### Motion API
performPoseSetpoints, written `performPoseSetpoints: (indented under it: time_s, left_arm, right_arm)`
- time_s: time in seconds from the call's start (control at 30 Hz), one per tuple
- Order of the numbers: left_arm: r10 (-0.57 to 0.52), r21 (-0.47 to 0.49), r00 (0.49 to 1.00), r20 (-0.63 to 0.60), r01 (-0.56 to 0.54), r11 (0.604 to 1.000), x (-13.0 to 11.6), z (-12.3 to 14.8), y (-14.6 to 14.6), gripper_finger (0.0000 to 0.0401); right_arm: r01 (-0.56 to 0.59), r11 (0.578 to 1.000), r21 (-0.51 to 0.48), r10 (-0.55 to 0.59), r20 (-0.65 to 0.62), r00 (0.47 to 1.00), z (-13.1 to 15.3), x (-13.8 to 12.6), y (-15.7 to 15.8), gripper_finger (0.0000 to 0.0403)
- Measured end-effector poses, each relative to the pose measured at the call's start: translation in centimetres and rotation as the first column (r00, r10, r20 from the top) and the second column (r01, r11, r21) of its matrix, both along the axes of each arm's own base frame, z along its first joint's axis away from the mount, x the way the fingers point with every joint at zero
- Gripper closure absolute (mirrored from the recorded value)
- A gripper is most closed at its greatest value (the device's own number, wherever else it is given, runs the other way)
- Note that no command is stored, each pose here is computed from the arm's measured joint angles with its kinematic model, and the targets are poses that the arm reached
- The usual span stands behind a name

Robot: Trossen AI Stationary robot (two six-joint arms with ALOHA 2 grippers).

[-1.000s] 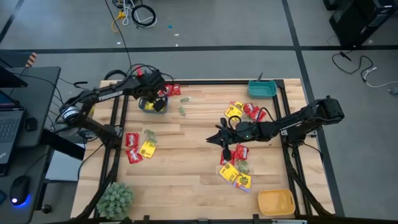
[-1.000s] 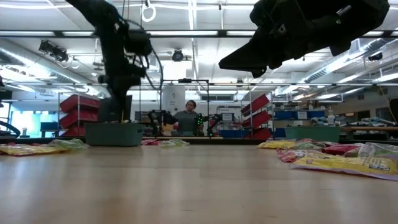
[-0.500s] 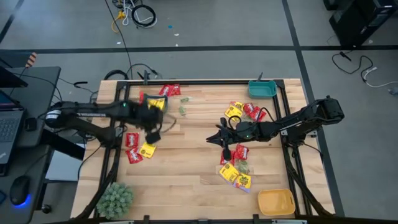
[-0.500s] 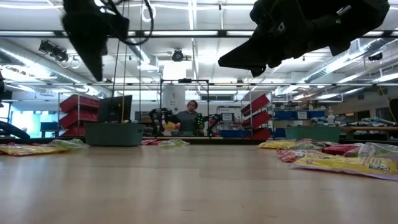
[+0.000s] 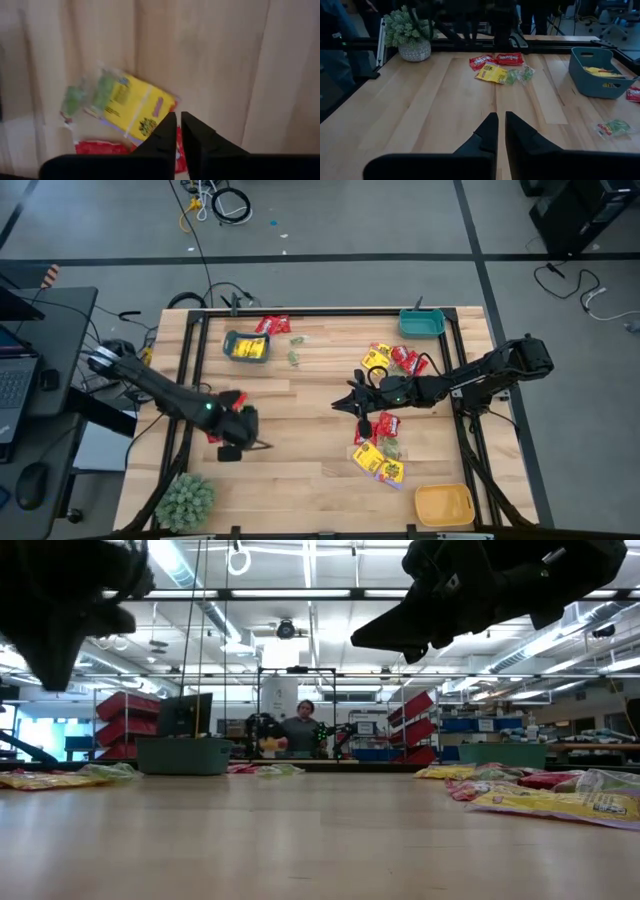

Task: Sort candy
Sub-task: Put the yellow candy into the dark blue bin

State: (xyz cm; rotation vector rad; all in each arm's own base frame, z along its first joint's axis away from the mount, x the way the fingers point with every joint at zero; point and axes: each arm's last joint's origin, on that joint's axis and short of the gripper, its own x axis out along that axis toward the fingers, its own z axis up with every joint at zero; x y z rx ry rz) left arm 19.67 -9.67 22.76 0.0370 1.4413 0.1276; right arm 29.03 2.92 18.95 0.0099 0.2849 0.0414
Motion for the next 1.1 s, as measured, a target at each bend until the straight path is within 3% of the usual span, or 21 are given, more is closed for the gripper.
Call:
performPoseSetpoints:
  time_s: [0.27,0.4,0.73,0.9,1.1]
  left_arm:
    - [0.064,0.039,0.992,-0.105,-0.06,0.997,-1.5,-3.8,0.3,0.0315]
    - [0.069,0.008,0.992,-0.105,-0.069,0.998,-1.9,-5.6,0.6,0.0297]
    - [0.156,0.025,0.976,-0.149,-0.154,0.988,-3.5,-8.4,1.6,0.0281]
    - [0.157,0.026,0.978,-0.136,-0.155,0.988,-3.5,-8.5,1.6,0.0294]
    - [0.155,0.009,0.982,-0.106,-0.155,0.988,-3.1,-8.4,1.5,0.0367]
  right_arm:
    - [0.0,1.0,0.0,0.0,0.0,1.0,0.0,0.0,0.0,0.0369]
    - [0.0,1.0,0.001,0.0,0.0,1.0,0.0,0.0,0.0,0.0363]
    - [-0.002,1.0,0.001,0.002,0.0,1.0,0.0,0.0,0.0,0.0361]
    - [-0.003,1.0,0.001,0.003,0.0,1.0,0.0,0.0,0.1,0.0361]
    - [-0.003,1.0,0.0,0.003,-0.001,1.0,0.0,0.0,0.1,0.0363]
